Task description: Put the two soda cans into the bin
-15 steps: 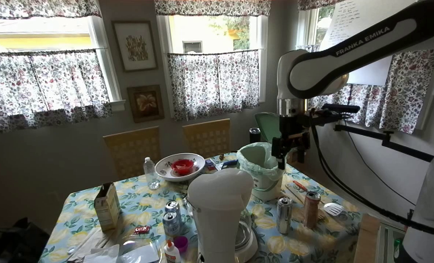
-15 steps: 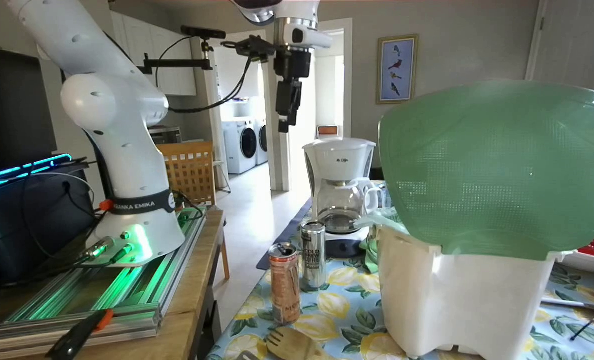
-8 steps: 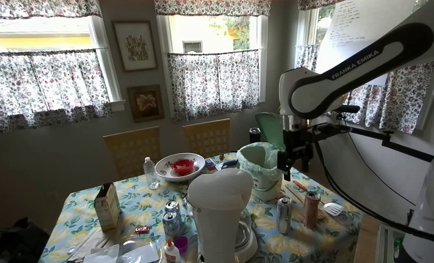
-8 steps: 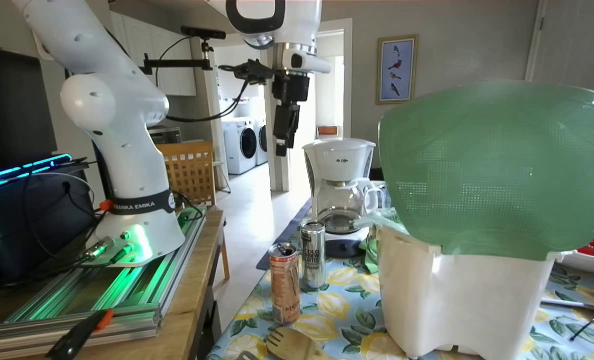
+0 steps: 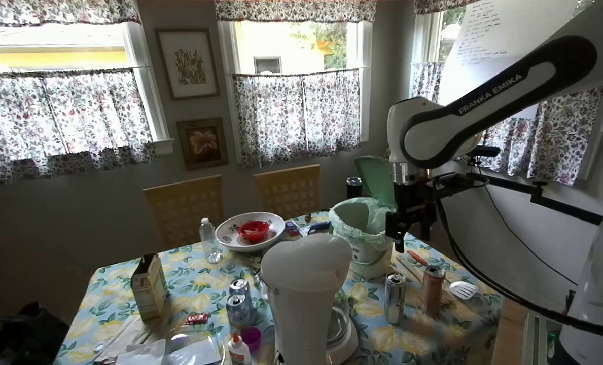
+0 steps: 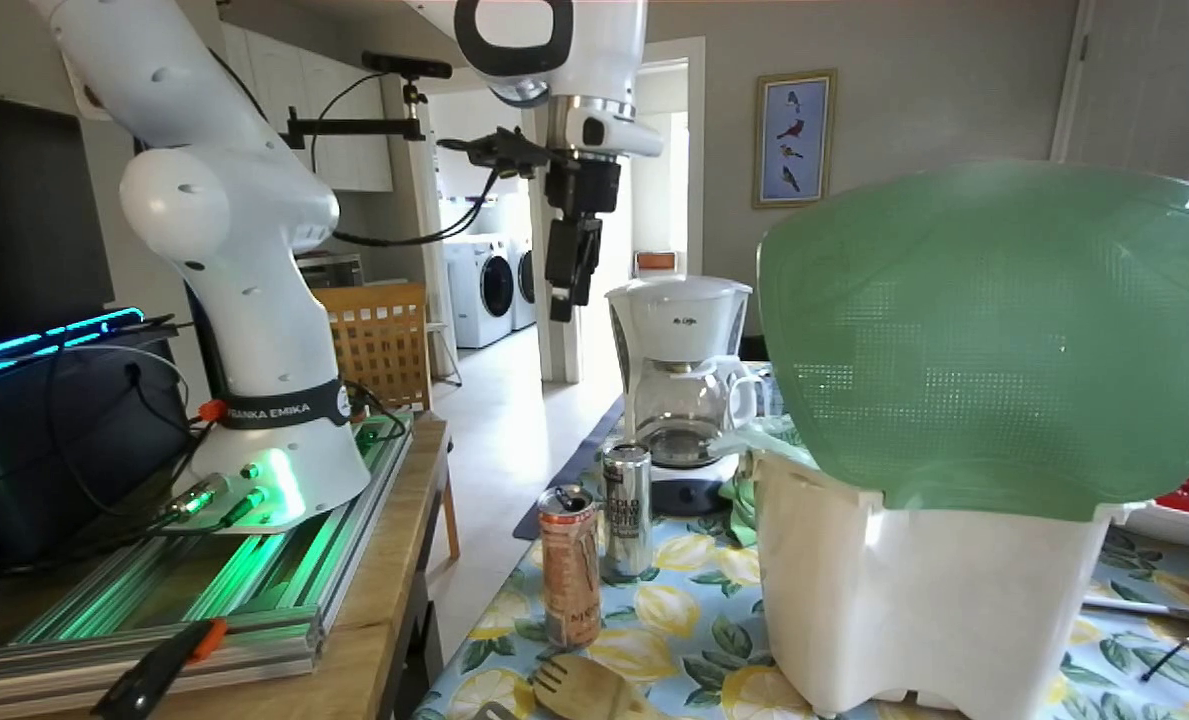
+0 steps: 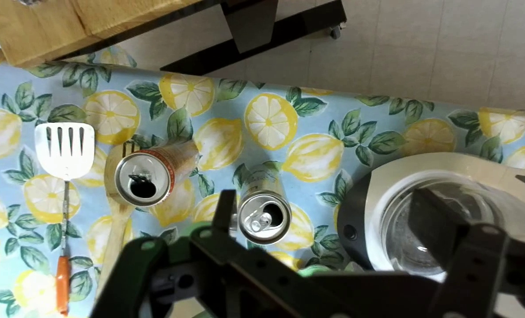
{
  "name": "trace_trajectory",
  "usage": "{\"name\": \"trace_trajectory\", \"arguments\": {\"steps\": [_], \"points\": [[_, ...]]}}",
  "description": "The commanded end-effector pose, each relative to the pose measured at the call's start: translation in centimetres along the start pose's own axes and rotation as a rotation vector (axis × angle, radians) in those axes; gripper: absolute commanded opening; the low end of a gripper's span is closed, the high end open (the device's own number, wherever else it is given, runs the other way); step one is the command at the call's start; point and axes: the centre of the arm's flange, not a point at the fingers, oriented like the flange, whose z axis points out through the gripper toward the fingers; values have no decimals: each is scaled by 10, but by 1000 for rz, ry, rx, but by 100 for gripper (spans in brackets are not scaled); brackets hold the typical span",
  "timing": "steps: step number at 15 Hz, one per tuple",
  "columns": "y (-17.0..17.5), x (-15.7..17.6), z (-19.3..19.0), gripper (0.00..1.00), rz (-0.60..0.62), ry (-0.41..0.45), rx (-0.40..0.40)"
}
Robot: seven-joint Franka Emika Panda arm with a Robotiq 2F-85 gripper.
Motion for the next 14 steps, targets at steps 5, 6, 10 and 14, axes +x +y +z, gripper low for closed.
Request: {"name": "trace_trajectory", "arguments": {"steps": [5, 6, 10, 14], "points": [[26, 42, 60, 100, 57, -7, -34], [27, 47, 67, 100, 54, -19, -34], [26, 58, 92, 100, 17, 0, -71], [23, 66, 112, 100, -9, 42, -113]]}}
